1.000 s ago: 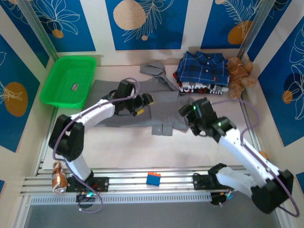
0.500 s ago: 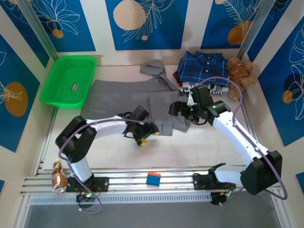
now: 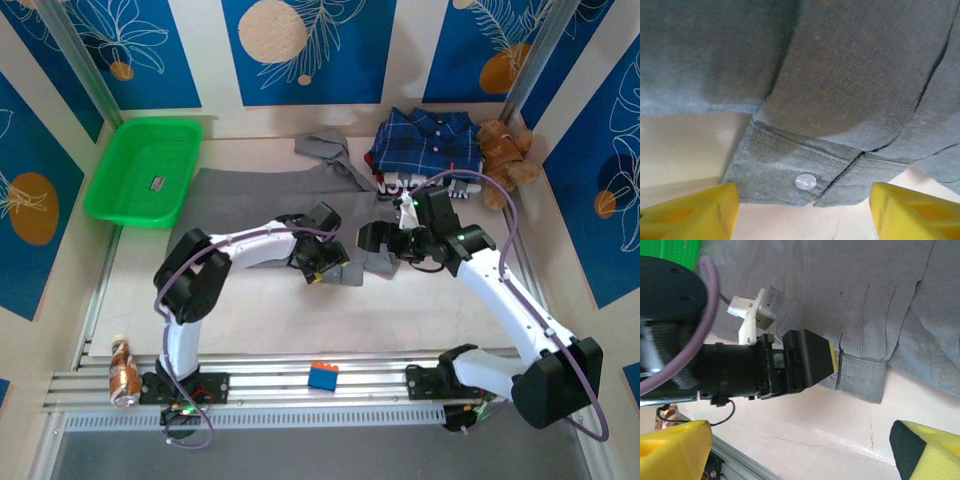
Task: Fold and stack the long sleeve shirts
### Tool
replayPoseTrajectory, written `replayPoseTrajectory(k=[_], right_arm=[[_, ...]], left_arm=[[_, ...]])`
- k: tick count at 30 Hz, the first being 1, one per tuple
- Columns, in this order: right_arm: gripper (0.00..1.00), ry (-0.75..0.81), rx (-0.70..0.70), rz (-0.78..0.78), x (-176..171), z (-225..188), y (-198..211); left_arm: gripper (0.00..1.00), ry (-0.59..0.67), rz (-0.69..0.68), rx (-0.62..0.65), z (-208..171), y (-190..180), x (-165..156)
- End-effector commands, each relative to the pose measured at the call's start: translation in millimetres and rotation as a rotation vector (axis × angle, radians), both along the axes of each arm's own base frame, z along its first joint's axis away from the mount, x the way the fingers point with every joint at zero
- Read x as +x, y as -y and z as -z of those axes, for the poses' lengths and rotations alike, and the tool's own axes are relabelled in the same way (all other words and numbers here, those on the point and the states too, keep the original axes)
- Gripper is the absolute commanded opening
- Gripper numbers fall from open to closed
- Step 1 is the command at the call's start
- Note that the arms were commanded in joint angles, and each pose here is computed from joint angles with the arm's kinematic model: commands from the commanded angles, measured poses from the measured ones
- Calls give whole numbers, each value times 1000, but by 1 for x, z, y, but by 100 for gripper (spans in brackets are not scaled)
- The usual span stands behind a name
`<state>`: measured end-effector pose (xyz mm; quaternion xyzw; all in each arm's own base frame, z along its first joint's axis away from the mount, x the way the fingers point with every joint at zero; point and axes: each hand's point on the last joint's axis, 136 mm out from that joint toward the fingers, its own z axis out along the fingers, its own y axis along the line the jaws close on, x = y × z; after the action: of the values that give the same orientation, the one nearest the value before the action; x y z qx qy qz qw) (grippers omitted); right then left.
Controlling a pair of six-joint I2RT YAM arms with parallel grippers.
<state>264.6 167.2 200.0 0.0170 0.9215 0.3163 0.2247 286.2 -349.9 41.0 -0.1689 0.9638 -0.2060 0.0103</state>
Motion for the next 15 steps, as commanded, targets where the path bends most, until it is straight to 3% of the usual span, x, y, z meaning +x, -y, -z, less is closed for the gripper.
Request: replayPoseTrajectory(k=[1, 9, 11, 15], right_arm=[[92, 23, 47, -12, -4, -8, 5], [92, 60, 97, 50, 3, -16, 28], [92, 59, 111, 55, 5, -17, 29], [92, 55, 129, 57, 7, -15, 27]], left_arm=[[66, -67, 76, 139, 18, -14, -22], [51, -114, 112, 214, 42, -19, -36], [41, -116, 127, 235, 46, -23, -35], [31, -105, 187, 291, 45, -30, -33]])
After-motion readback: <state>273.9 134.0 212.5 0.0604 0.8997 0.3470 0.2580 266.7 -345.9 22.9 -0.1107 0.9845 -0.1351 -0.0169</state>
